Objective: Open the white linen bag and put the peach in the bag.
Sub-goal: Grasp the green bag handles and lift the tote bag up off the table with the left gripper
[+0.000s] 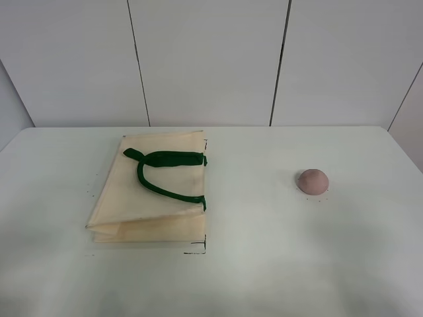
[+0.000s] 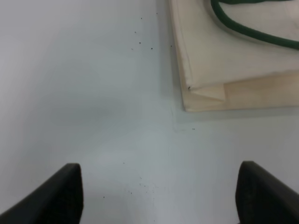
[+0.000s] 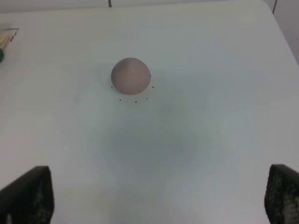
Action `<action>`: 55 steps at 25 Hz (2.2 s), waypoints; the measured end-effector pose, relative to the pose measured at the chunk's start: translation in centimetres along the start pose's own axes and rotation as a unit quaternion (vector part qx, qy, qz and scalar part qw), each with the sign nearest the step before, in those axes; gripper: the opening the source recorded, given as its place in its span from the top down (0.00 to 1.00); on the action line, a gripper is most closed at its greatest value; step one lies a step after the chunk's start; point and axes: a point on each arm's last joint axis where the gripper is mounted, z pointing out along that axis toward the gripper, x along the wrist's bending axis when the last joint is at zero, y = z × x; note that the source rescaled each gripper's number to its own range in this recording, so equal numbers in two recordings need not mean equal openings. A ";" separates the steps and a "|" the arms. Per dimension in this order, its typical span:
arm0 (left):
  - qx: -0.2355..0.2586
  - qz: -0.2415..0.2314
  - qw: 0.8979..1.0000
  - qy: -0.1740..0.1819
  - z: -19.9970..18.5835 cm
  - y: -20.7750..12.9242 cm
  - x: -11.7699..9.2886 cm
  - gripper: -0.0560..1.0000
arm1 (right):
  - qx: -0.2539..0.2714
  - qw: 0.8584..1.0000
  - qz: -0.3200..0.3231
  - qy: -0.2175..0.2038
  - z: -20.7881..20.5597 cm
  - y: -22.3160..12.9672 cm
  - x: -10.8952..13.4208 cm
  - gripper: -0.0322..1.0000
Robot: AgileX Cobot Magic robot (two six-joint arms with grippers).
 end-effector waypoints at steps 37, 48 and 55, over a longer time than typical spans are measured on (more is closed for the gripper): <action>0.341 -0.025 0.939 -0.011 30.5 22.6 -1.4 0.00 | 0.000 1.000 0.000 0.000 0.0 0.0 0.0 0.00; 0.396 -0.028 0.917 -0.034 38.9 19.8 -10.3 0.00 | 0.000 1.000 0.000 0.000 0.0 0.0 0.0 0.00; 0.385 -0.031 0.922 -0.025 42.2 18.0 -12.7 0.00 | 0.000 1.000 0.000 0.000 0.0 0.0 0.0 0.00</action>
